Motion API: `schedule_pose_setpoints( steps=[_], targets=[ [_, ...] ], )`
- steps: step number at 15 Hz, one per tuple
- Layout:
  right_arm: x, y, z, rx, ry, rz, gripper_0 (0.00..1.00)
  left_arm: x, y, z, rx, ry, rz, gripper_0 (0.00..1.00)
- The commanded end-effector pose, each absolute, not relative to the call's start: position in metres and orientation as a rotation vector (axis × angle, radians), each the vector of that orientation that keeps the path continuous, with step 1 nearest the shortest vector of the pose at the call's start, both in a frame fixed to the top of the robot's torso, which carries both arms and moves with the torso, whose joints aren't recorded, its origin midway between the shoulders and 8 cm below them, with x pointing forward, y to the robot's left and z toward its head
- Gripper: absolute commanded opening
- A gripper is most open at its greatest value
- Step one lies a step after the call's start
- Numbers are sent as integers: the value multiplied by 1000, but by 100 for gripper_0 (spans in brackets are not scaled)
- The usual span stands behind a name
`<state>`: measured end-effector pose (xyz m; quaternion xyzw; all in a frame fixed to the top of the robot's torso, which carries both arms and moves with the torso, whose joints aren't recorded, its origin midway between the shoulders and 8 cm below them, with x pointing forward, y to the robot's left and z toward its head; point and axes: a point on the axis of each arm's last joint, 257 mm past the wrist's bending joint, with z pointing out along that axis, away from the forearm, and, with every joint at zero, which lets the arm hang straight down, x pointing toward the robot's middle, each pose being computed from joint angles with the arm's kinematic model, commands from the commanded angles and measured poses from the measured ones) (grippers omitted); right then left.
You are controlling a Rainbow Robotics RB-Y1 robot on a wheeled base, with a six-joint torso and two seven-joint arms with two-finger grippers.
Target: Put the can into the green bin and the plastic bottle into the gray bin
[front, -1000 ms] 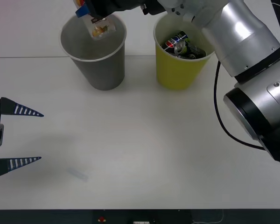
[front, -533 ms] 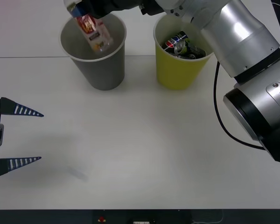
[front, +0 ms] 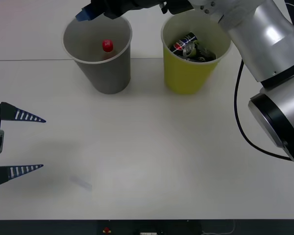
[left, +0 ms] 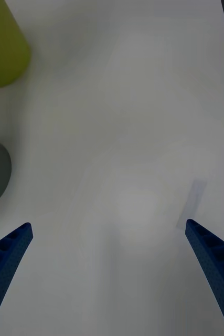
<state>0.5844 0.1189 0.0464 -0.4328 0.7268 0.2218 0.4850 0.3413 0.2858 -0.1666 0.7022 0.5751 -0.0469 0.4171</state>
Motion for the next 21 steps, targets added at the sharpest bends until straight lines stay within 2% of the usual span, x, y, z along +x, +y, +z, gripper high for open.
schedule_pose_setpoints(
  steps=[1,6,11,14,17,21],
  targets=[
    [568,92,43,-1102,1757,512,100,341,286,-167,1762,1444,-118,100],
    [525,47,30,-1155,1688,500,100,341,286,-167,1762,1444,-118,100],
    [471,-11,-2,-1247,1584,495,100,341,286,-167,1762,1444,-118,100],
    [436,-44,-22,-1267,1581,495,100,341,286,-167,1762,1444,-118,100],
    [401,-85,-41,-1366,1593,457,100,341,286,-167,1762,1444,-118,100],
    [370,-131,-63,-1457,1560,455,100,341,286,-167,1762,1444,-118,100]
  ],
)
